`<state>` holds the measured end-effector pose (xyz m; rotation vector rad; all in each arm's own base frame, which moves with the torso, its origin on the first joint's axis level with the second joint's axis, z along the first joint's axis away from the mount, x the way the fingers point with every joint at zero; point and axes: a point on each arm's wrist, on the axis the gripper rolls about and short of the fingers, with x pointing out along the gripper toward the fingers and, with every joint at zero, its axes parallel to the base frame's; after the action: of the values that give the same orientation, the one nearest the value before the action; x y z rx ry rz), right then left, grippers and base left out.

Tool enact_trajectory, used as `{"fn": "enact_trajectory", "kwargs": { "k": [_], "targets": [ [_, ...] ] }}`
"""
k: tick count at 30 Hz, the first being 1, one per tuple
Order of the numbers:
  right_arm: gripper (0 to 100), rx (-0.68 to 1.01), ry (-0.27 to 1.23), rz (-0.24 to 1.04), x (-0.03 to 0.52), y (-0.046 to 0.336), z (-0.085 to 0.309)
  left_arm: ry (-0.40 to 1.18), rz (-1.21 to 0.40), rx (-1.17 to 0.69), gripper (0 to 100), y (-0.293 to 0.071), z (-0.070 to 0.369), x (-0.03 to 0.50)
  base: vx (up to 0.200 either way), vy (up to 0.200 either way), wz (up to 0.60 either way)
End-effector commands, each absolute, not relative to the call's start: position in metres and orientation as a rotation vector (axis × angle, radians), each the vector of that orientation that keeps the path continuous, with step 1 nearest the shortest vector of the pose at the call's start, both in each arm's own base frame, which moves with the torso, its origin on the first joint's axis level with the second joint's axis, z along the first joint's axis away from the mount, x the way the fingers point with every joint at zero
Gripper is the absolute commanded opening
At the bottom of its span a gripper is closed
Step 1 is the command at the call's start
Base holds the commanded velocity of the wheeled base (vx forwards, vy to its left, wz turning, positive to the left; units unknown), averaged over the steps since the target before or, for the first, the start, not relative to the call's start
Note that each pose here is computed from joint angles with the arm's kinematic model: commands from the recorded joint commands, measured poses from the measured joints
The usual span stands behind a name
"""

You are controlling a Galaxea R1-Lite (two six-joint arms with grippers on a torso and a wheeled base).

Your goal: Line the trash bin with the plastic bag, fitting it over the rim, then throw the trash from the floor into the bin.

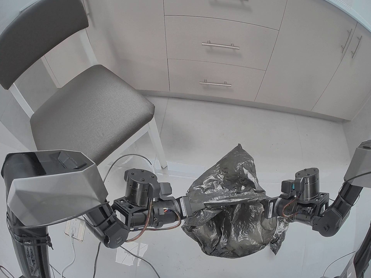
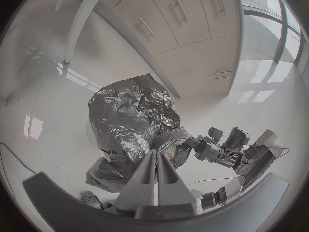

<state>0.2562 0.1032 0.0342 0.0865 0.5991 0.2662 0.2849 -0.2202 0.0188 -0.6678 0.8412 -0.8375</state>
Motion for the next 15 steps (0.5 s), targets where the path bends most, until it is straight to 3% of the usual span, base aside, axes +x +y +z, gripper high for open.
{"fn": "enact_trajectory", "kwargs": {
  "k": [1,15],
  "targets": [
    [0,0.074,0.650,0.266,0.256,0.104,0.020,0.883,-0.817,-0.675,0,-0.220,0.008,0.283,0.000,0.000,0.00],
    [0,-0.005,0.545,0.246,0.269,0.087,-0.037,0.856,-0.837,-0.674,0,-0.224,0.000,0.284,0.000,0.000,0.00]
  ]
}}
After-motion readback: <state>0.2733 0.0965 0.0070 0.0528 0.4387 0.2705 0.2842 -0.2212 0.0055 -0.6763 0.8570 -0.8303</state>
